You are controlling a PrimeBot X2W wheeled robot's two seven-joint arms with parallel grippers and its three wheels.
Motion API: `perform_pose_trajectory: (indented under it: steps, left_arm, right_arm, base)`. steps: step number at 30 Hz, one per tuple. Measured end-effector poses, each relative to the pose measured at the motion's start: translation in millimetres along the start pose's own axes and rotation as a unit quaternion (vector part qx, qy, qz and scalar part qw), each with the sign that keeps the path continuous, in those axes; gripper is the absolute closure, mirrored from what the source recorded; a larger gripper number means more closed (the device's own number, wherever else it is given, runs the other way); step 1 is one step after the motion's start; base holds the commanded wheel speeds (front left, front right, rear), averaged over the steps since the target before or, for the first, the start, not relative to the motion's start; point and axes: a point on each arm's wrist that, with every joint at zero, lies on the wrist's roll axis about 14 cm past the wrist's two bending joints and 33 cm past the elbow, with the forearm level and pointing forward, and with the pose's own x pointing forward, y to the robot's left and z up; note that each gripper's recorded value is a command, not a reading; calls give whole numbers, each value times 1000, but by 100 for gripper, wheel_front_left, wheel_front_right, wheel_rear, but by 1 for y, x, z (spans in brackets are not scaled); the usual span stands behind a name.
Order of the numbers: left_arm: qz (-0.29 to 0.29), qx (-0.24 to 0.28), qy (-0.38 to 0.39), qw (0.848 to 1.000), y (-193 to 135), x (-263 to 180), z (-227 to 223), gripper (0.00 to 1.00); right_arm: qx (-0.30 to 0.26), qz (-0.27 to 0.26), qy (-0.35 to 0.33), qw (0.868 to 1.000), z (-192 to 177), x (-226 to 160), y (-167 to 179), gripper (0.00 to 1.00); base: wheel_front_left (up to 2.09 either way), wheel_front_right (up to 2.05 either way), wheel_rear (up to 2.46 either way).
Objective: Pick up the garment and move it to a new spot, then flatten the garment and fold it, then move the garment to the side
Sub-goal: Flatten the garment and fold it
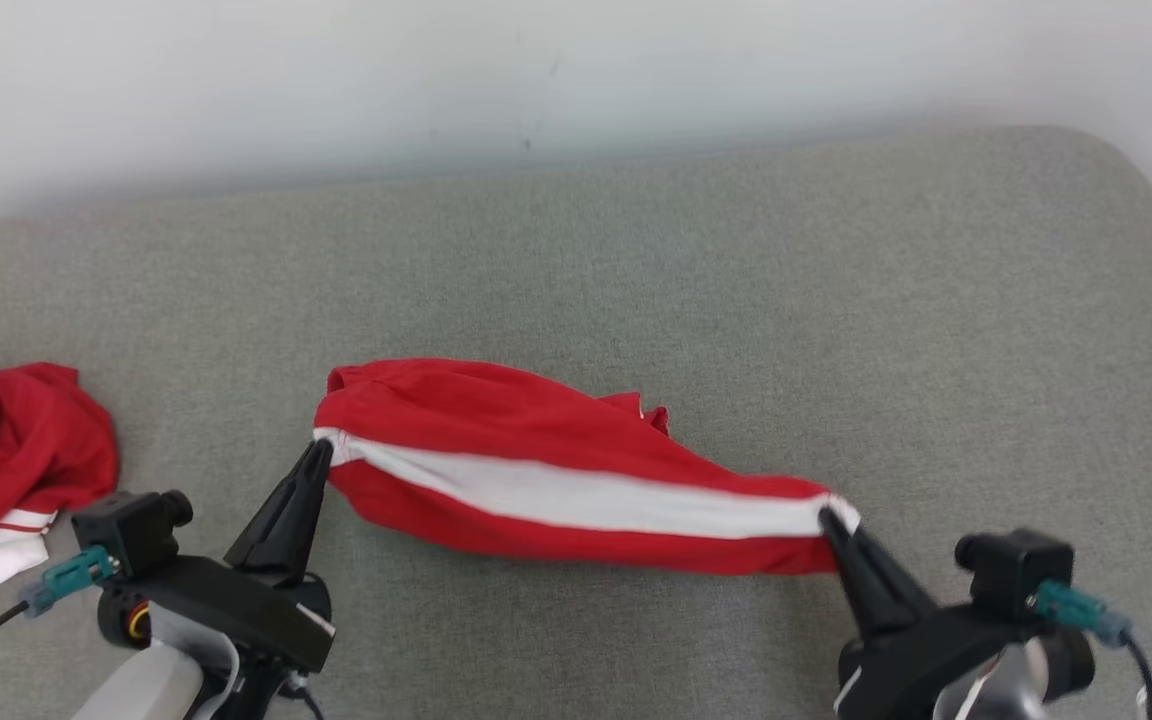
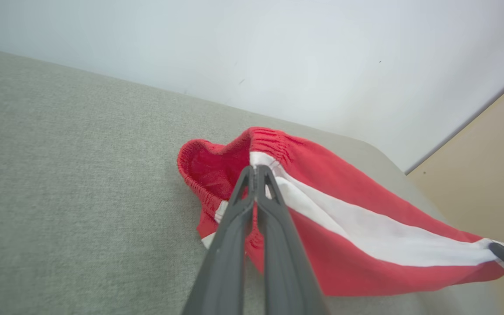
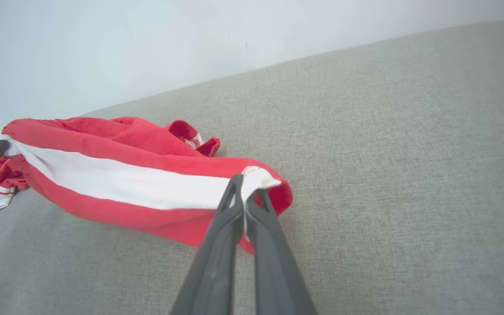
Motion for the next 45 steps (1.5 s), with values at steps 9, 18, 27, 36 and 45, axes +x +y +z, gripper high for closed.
perform_pose_trajectory:
  steps: [9,18,27,36,45]
  left_arm:
    - [-56,-39,-81,994,-44,18,55,100]
    - [-79,-39,-128,988,-50,77,115,100]
    - [-74,-23,-210,975,-31,145,194,100]
    - [-93,-19,-289,953,-30,186,218,100]
    - [-100,-50,-371,922,-26,182,244,100]
  right_arm:
    - [-98,43,-102,989,93,20,16,100]
    - [-188,74,-138,970,170,80,20,100]
    - [-230,63,-258,936,274,147,20,100]
    - [-257,32,-377,889,323,182,3,100]
    - [-306,-2,-450,839,360,169,9,100]
  base:
    - [0,0,0]
    - [0,0,0]
    - [0,0,0]
    - [0,0,0]
    - [0,0,0]
